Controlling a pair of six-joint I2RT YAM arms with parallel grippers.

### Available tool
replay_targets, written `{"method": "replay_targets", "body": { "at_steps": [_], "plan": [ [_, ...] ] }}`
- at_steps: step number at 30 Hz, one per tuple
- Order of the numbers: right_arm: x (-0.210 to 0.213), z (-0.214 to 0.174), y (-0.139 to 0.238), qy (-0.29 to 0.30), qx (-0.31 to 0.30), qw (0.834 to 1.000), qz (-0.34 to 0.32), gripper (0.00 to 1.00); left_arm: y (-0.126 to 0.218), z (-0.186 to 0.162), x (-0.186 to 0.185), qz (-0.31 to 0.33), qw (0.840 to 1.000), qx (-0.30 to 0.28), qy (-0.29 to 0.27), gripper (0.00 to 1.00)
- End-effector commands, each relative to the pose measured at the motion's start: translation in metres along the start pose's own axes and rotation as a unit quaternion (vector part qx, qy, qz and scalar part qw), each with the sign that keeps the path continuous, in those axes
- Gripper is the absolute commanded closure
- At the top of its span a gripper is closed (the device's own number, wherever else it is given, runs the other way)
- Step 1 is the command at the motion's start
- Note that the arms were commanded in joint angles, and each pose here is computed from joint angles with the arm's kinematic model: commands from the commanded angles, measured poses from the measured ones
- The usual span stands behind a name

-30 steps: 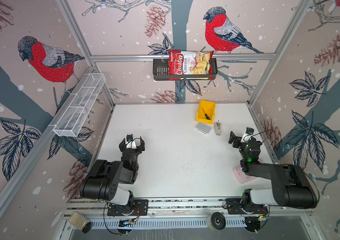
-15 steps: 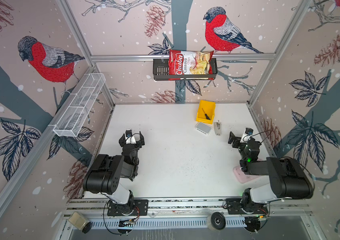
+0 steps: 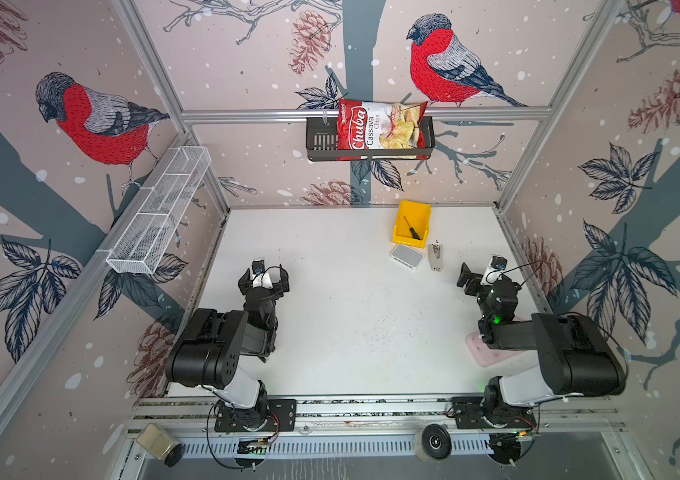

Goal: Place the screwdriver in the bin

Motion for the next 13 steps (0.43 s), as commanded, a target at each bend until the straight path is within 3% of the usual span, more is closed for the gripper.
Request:
{"method": "replay_targets", "body": {
  "at_steps": [1, 13],
  "plan": [
    [-0.0001, 0.0066, -0.0008, -0.006, -0.019, 1.0, -0.007, 0.0, -0.0011, 0.003, 0.0003, 0.001, 1.0, -0.007, 0.007, 0.04],
    [0.0001, 0.0063, -0.0008, -0.006, -0.019, 1.0, -0.008, 0.0, -0.0006, 0.0026, 0.0003, 0.0, 1.0, -0.006, 0.007, 0.04]
  ]
}}
Point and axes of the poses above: each gripper's point midway between its finger pads, its own y axis back along the fingers, its own x axis along the line the jaws close on, z = x × y, the point moved 9 cm from there along y, back along the fingers, and after that the axes turned 1 degree about y, right-handed, at the moved point
